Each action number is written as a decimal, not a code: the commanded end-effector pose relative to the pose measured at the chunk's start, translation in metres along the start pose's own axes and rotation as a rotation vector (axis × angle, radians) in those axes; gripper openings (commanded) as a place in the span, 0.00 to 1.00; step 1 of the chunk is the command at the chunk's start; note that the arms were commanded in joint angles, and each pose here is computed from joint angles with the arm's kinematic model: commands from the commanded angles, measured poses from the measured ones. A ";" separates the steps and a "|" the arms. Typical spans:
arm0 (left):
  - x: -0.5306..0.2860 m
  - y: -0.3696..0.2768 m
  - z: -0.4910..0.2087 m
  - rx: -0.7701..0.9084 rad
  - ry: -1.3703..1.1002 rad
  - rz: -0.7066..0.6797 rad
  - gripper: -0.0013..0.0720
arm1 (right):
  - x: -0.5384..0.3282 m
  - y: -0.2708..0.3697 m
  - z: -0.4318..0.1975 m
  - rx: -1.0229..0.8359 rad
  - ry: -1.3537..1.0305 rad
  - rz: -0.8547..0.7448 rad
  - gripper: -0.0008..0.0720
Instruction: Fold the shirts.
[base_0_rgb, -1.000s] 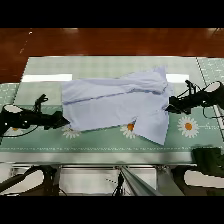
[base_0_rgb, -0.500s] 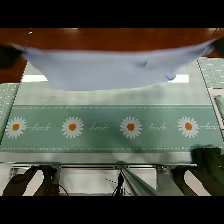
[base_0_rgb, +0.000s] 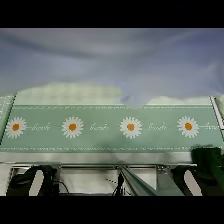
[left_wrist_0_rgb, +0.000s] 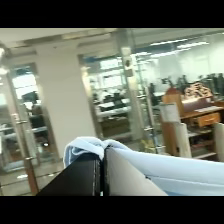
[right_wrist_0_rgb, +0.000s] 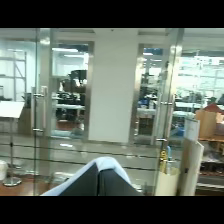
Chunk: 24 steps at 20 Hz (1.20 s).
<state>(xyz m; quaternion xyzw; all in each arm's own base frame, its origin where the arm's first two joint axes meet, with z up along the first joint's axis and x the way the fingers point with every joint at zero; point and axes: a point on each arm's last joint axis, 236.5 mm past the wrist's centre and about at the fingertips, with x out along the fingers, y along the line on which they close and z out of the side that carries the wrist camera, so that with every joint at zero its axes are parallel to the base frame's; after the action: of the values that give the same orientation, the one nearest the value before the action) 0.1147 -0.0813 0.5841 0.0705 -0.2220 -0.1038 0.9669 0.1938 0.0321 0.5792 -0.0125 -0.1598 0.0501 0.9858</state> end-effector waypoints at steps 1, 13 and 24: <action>-0.032 0.002 -0.011 -0.035 0.108 0.080 0.04 | -0.033 -0.001 0.011 -0.028 0.046 -0.063 0.04; -0.037 0.000 -0.254 -0.361 1.017 -0.009 0.04 | 0.018 -0.035 -0.231 0.049 0.975 -0.007 0.04; 0.063 0.042 -0.527 -0.658 1.269 -0.022 0.04 | 0.194 -0.027 -0.487 0.105 1.171 0.053 0.04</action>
<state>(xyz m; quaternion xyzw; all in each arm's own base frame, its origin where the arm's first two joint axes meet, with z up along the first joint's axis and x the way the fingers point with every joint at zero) 0.3557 -0.0098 0.1892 -0.1410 0.4320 -0.0979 0.8854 0.4854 0.0197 0.2170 -0.0028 0.4242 0.0731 0.9026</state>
